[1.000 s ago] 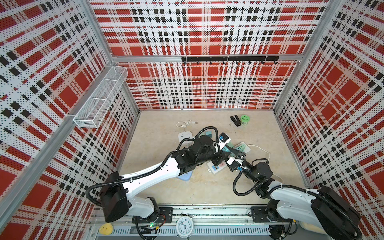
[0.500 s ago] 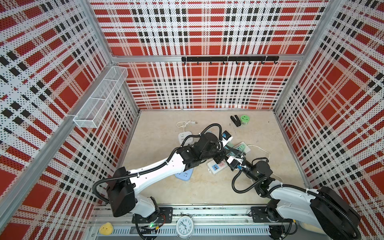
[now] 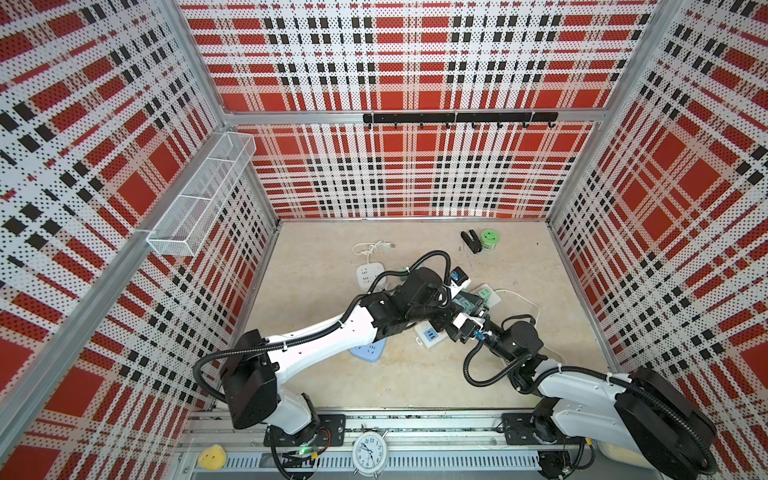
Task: Insert the plug
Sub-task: 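Open right gripper and draw back while left gripper carries adapter over strip, then lower the teal adapter with left gripper into the next strip socket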
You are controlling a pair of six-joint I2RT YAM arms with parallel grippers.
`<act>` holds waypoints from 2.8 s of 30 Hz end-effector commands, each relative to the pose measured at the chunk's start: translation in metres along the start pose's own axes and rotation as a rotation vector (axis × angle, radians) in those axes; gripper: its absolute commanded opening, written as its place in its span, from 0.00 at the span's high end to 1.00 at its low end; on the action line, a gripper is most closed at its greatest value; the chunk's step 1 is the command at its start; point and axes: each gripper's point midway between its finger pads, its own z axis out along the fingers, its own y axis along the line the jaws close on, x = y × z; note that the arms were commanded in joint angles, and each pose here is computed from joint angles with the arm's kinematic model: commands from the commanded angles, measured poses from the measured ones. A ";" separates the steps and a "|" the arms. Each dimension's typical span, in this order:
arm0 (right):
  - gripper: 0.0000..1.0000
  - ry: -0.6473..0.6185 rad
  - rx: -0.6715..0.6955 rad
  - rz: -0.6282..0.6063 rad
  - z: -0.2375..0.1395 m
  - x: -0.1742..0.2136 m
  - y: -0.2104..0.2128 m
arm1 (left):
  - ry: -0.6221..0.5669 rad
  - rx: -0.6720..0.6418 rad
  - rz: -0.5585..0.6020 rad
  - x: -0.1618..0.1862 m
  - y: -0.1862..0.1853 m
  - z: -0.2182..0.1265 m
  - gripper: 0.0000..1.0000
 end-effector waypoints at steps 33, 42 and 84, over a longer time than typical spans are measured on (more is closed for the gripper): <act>0.00 0.434 0.824 0.634 -0.122 0.090 -0.105 | 0.266 -0.095 0.106 0.067 0.035 0.037 1.00; 0.00 0.456 0.794 0.751 -0.133 0.120 -0.099 | 0.287 -0.029 0.109 0.077 0.019 0.044 1.00; 0.00 0.499 0.892 0.858 -0.150 0.154 -0.106 | 0.481 -0.102 0.086 0.123 0.042 0.089 1.00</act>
